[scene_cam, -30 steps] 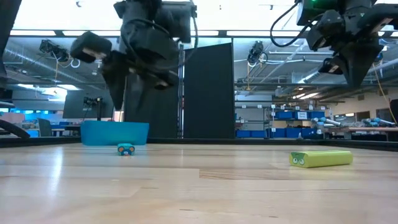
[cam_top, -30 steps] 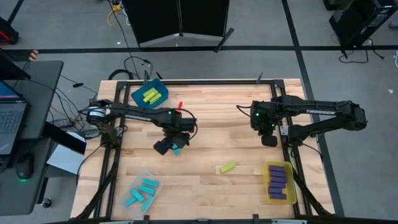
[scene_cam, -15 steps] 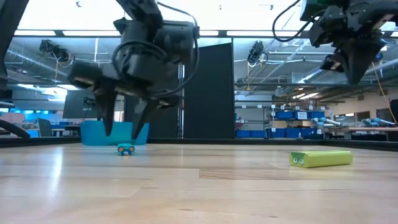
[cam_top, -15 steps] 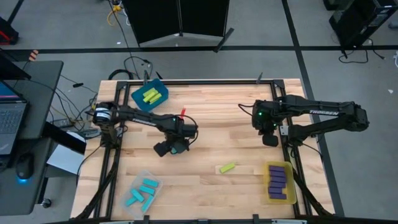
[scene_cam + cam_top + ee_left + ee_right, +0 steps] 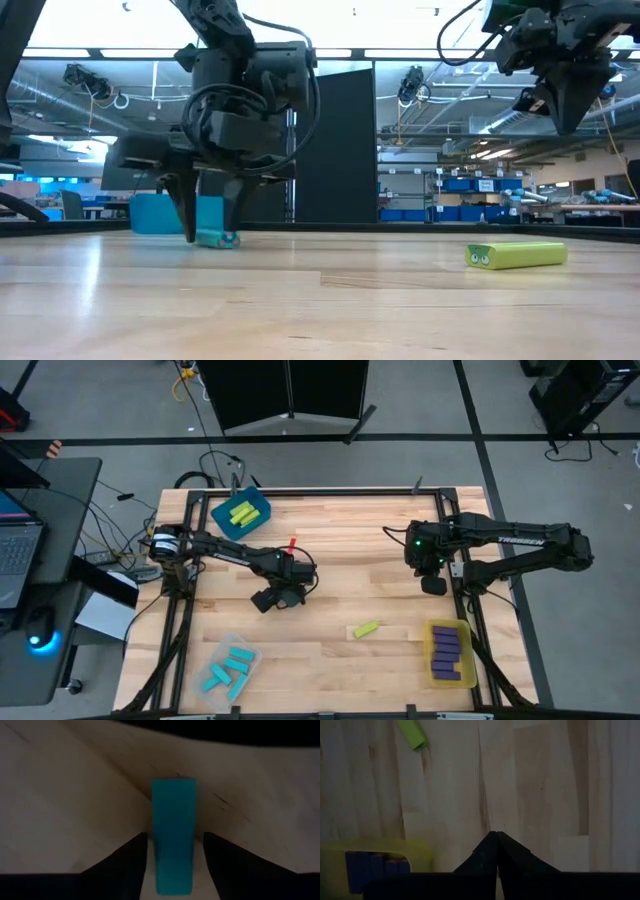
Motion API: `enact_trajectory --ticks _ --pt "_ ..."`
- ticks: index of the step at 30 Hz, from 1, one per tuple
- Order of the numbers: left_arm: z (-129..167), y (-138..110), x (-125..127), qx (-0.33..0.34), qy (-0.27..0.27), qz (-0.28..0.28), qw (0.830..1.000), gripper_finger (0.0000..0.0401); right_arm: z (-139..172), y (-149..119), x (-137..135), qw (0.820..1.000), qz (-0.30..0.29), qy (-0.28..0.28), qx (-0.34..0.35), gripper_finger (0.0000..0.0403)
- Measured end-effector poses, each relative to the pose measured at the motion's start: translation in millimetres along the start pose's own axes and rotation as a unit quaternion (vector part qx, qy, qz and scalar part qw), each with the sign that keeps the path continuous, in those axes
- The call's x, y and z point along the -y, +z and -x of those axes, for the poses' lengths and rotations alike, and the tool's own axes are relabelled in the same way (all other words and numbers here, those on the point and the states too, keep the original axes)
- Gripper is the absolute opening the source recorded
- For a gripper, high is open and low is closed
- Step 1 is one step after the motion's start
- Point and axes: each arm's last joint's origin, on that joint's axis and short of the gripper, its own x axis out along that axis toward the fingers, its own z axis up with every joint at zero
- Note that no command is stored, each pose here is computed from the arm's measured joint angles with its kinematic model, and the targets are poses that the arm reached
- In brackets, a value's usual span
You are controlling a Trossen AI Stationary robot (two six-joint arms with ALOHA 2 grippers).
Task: Sort blocks
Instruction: Put the blue block into the transparent bin
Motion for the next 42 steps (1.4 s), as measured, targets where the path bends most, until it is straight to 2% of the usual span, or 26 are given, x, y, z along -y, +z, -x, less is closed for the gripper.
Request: enact_trajectory --ticks 3,8,12,14,16,24,29,38,42 --pt "0 1 -1 0.006 0.006 0.017 1.000 0.0173 0 0 0 1.000 -0.001 -0.002 0.000 0.0017" --pt "1 2 -2 0.013 0.011 0.048 0.999 0.0091 0 0 1 1.000 -0.002 -0.015 -0.001 0.0011" --pt "8 2 -1 0.017 -0.003 0.088 0.996 0.0088 0 2 1 1.000 0.000 -0.018 0.007 0.0013" --pt "20 2 -1 0.035 0.006 0.116 0.993 0.0027 0 3 1 1.000 0.002 -0.019 0.016 0.0014" --pt "27 -1 2 0.040 0.003 0.146 0.988 0.0004 0 6 1 0.999 0.005 -0.020 0.028 0.0014" --pt "91 -15 21 0.109 0.040 0.249 0.961 0.0000 1 15 2 0.996 -0.014 -0.032 0.077 0.0013" --pt "123 -22 42 0.144 0.053 0.261 0.953 0.0000 2 22 -1 0.992 -0.040 -0.027 0.112 0.0015" --pt "124 -25 44 0.141 0.041 0.261 0.954 0.0003 -2 28 -25 0.987 -0.080 -0.006 0.139 0.0030" --pt "120 -23 41 0.157 0.007 0.257 0.954 0.0005 -3 27 -33 0.987 -0.083 0.000 0.135 0.0031"
